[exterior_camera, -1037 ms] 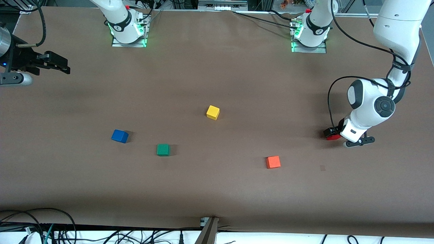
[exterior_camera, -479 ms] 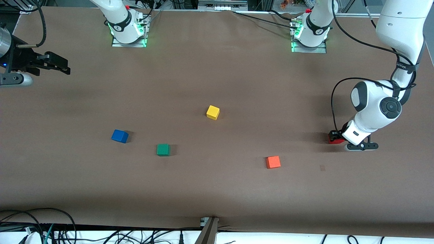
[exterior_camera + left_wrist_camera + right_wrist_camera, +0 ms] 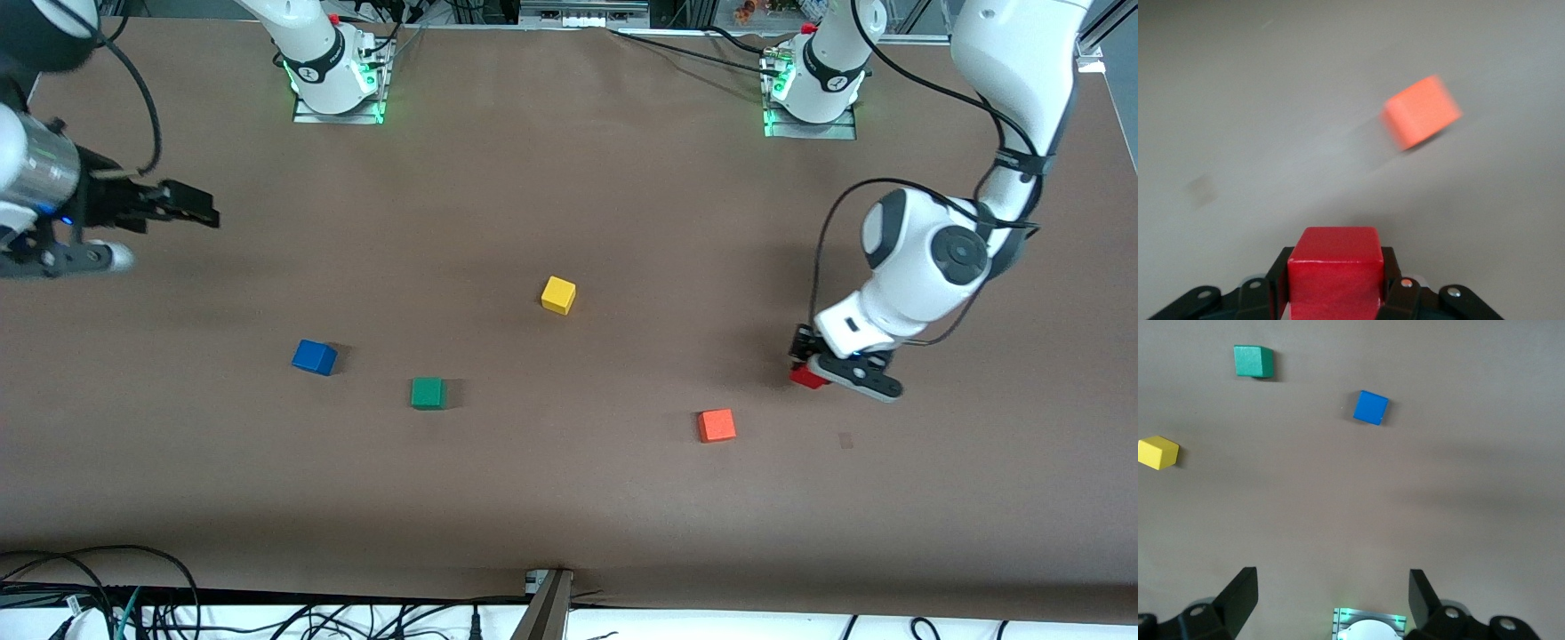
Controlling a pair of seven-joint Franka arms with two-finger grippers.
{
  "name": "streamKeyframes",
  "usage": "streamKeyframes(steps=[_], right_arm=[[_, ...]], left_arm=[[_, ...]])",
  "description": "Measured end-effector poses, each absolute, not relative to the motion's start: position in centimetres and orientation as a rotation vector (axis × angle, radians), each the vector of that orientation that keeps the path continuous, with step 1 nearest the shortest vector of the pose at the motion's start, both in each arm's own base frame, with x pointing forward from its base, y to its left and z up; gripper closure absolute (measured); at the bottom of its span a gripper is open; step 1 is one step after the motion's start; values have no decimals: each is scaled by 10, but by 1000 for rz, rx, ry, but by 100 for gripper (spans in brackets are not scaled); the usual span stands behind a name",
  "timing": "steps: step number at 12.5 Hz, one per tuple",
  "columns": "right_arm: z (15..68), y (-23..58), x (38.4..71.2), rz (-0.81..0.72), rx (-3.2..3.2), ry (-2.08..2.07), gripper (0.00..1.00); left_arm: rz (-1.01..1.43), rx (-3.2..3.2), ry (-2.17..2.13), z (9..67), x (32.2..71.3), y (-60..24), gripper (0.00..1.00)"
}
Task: Pass red block to right arm, stack on blue
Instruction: 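Carry the red cube toward center while the right gripper approaches it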
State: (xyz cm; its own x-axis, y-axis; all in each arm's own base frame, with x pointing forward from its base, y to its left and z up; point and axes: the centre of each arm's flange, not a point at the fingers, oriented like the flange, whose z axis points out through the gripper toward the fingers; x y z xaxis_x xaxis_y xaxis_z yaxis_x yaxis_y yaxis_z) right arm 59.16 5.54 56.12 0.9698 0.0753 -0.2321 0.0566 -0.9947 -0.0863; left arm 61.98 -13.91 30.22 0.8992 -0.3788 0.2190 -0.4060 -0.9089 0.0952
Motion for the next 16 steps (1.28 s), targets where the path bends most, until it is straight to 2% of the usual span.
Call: streamKeyframes(steps=[6, 11, 16], right_arm=[[522, 103, 611, 415, -2671, -88, 0], [448, 147, 647, 504, -2193, 51, 0], [396, 215, 665, 485, -1936, 182, 0]], left_arm=[[275, 2633, -581, 378, 633, -199, 44], [374, 2234, -618, 361, 638, -210, 44], [568, 1849, -759, 361, 625, -256, 44]])
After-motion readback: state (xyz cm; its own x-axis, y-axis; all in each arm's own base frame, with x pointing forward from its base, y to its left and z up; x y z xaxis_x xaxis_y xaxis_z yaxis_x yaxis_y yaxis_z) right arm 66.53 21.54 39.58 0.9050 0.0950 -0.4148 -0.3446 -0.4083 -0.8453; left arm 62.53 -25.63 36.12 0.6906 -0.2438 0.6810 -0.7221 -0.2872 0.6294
